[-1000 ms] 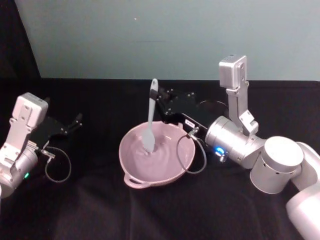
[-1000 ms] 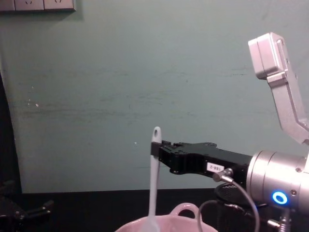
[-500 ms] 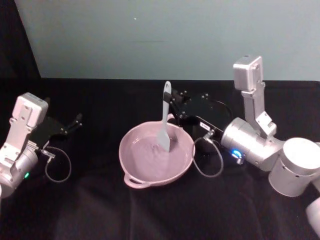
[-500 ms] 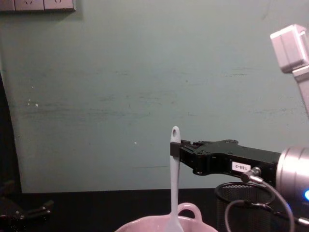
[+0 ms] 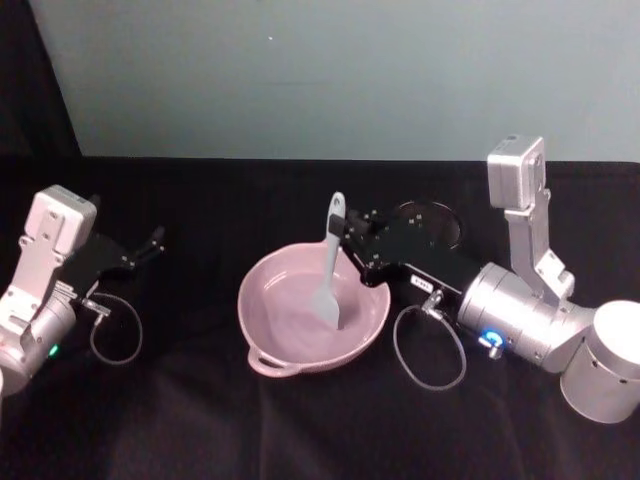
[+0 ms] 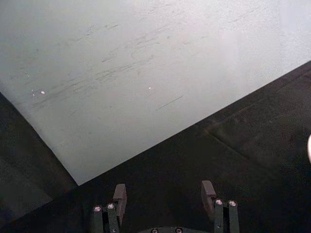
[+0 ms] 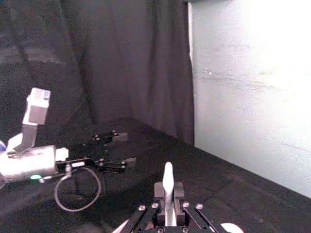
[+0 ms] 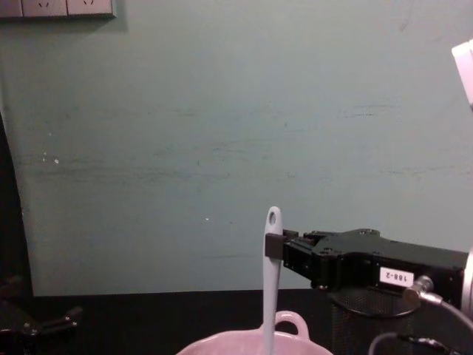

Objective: Use the one hand to pick up the spoon and stir the clear water in the bowl.

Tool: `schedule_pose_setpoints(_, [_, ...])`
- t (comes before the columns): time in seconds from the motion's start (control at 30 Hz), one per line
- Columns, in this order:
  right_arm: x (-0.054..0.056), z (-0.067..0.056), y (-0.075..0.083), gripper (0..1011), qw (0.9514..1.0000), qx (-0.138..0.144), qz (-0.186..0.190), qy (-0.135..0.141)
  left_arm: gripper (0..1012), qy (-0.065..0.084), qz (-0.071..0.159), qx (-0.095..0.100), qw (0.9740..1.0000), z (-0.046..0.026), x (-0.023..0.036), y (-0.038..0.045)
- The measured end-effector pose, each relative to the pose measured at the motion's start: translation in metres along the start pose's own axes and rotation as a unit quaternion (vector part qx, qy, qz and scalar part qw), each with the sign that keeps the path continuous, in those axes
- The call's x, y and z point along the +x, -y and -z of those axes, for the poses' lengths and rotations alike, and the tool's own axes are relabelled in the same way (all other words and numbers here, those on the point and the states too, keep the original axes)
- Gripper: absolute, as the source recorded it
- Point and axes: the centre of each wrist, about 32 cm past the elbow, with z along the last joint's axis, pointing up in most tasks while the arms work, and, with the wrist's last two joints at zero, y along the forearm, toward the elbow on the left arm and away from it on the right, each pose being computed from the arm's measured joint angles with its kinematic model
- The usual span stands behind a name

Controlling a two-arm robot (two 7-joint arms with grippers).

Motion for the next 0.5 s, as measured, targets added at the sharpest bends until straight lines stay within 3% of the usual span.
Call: schedule_pose_setpoints(0.5, [-0.019,0.009,-0.012,112,0.9991,0.008,-0.027,-0.033,1011,0.0,0.0,0.0,1.0,0.0,0.0,0.0])
